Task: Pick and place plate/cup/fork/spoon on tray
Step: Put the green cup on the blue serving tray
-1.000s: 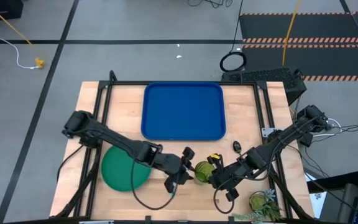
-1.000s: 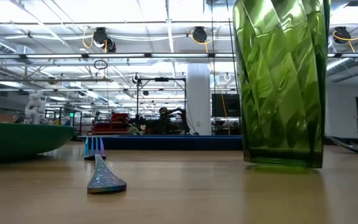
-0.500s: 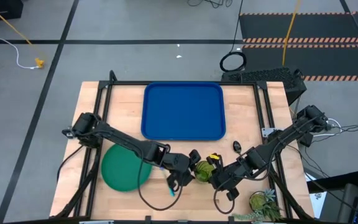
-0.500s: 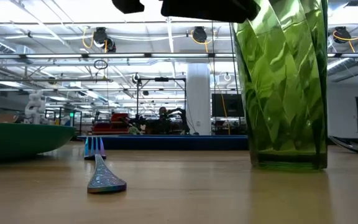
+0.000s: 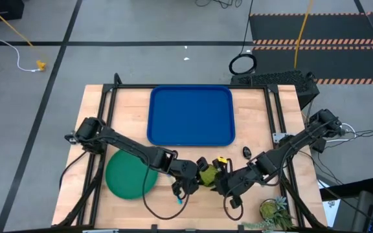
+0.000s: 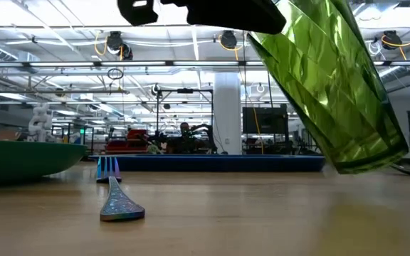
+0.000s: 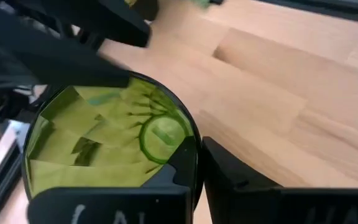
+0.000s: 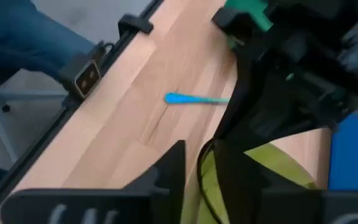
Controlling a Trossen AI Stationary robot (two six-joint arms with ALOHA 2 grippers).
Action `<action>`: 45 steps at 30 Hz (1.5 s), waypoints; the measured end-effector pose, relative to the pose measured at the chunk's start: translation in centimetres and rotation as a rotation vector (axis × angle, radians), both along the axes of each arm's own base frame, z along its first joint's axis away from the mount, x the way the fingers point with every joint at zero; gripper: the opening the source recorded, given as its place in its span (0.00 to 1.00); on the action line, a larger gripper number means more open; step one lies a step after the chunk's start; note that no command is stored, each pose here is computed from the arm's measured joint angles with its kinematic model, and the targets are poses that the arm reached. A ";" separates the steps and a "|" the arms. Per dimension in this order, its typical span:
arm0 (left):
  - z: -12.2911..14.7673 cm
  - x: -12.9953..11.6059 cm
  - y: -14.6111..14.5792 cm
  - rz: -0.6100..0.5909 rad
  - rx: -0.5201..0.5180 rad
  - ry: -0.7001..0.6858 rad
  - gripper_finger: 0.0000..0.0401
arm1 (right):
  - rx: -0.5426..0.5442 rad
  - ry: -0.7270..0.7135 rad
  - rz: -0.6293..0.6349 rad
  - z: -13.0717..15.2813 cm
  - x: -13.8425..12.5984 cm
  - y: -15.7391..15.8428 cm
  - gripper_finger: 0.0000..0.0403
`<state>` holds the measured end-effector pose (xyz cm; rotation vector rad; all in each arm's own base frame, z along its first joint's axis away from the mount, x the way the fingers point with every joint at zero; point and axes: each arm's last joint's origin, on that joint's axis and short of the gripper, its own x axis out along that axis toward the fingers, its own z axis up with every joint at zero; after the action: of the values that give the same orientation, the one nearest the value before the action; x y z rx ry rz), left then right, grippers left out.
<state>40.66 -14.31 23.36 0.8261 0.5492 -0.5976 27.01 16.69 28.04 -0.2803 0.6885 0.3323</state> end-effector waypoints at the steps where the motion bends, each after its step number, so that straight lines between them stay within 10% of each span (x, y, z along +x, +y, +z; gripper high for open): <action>1: 0.0 -0.1 -0.1 -0.004 -0.003 0.006 0.04 | -0.004 -0.029 -0.012 0.3 0.1 0.0 0.25; 12: 2.1 -1.9 -0.9 0.053 -0.017 0.022 0.02 | 0.023 -0.343 -0.135 5.5 -3.4 0.8 0.44; 26: 9.1 -8.2 2.8 0.263 0.035 0.078 0.02 | -0.220 -0.395 -0.404 2.4 -6.8 1.1 0.42; 45: 11.9 -11.4 16.9 0.763 0.076 0.165 0.03 | -0.290 -0.336 -0.562 -2.4 -5.6 -2.2 0.41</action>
<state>29.28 2.58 35.21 0.5751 0.9769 0.0603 21.44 14.47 25.67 -0.3931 0.4555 -0.3497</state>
